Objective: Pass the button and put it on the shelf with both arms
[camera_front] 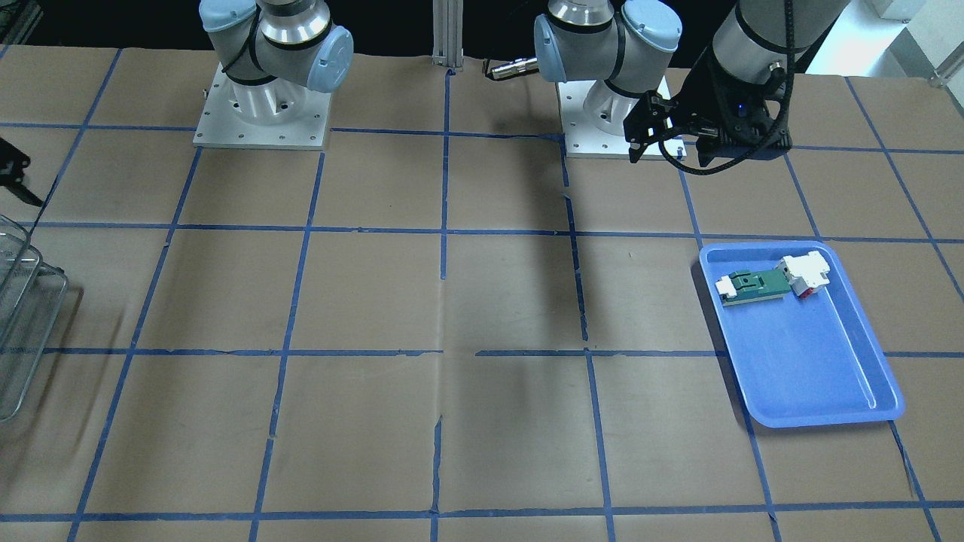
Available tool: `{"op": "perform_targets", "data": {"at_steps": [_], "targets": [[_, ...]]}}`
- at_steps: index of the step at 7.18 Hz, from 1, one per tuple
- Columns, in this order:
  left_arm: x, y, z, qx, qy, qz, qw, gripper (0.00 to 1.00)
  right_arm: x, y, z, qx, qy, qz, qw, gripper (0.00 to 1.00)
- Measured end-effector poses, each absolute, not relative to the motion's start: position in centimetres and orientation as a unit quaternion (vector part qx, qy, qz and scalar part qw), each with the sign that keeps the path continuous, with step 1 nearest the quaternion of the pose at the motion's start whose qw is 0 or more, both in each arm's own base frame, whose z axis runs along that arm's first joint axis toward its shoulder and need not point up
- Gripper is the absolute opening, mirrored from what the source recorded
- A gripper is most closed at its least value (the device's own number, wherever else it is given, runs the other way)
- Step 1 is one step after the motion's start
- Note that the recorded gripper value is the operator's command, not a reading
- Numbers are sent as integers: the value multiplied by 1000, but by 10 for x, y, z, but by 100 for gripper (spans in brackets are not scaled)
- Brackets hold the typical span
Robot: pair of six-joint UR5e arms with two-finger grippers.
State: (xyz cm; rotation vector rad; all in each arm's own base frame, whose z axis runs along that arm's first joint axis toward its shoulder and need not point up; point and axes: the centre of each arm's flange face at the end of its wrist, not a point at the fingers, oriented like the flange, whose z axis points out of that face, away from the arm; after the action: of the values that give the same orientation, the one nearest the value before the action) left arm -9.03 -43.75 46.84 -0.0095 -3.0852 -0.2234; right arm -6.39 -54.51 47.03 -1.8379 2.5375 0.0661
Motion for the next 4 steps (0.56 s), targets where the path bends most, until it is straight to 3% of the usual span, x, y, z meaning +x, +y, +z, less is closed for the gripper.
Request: {"op": "perform_targets", "data": {"at_steps": [4], "targets": [[-109, -428, 465, -26, -997, -74, 3, 100, 149, -524, 504, -480, 877, -6, -33, 100]]}}
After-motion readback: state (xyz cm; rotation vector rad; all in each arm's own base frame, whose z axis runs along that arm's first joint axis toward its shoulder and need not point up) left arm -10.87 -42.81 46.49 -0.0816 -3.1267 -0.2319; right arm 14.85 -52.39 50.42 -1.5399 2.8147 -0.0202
